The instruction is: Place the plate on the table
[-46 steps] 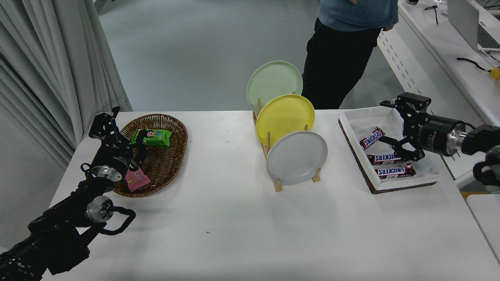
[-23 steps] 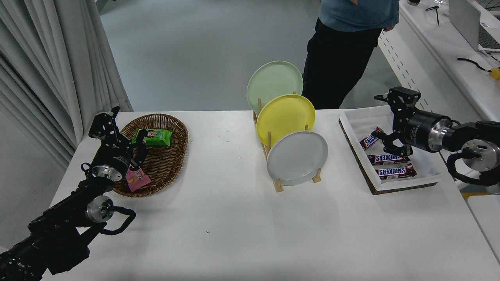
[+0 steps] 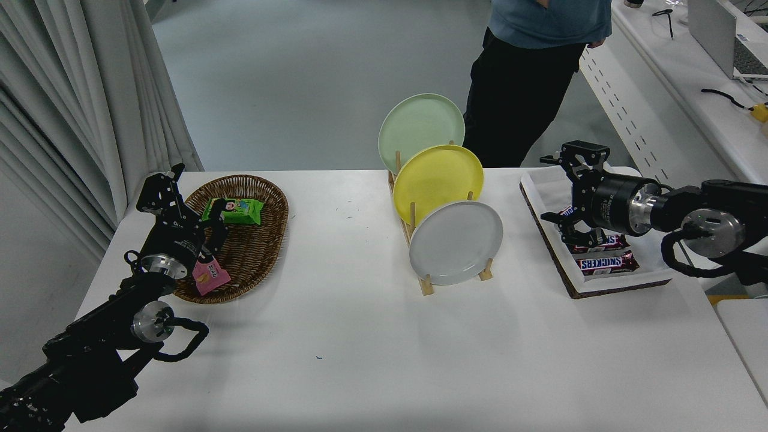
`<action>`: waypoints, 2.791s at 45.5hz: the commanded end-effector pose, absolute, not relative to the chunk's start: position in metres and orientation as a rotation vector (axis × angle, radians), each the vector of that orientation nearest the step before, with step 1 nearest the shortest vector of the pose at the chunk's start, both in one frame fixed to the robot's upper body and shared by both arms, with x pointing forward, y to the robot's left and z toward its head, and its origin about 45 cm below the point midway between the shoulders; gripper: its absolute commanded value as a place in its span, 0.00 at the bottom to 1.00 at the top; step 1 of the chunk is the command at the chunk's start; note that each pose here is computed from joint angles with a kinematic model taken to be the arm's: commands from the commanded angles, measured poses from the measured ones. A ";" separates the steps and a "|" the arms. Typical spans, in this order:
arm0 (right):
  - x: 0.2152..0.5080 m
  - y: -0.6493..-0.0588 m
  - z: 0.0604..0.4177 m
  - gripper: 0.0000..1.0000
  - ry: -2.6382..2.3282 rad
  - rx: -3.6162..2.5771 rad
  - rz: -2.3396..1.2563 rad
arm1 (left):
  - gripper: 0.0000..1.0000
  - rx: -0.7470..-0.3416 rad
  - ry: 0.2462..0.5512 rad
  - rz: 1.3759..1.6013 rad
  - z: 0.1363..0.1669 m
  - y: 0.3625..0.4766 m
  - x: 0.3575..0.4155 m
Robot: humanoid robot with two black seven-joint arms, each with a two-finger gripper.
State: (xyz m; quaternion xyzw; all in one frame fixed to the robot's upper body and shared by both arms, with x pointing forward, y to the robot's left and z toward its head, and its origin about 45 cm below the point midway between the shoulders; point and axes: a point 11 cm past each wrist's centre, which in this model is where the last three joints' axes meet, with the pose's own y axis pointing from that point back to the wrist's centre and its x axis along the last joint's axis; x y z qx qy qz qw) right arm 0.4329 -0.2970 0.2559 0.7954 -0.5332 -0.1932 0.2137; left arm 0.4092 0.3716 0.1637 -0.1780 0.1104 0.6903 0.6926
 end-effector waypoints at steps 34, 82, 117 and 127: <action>0.459 -0.214 0.249 0.99 -1.445 2.265 -0.660 | 1.00 -0.398 0.247 1.542 0.1637 0.372 0.4092; 0.464 -0.181 0.215 0.99 -1.491 2.189 -0.713 | 1.00 -0.398 0.247 1.542 0.1637 0.372 0.4092; 0.472 -0.187 0.224 0.95 -1.675 2.108 -0.786 | 1.00 -0.398 0.247 1.542 0.1637 0.372 0.4092; 0.472 -0.184 0.226 0.83 -1.658 2.130 -0.789 | 1.00 -0.399 0.246 1.541 0.1644 0.371 0.4097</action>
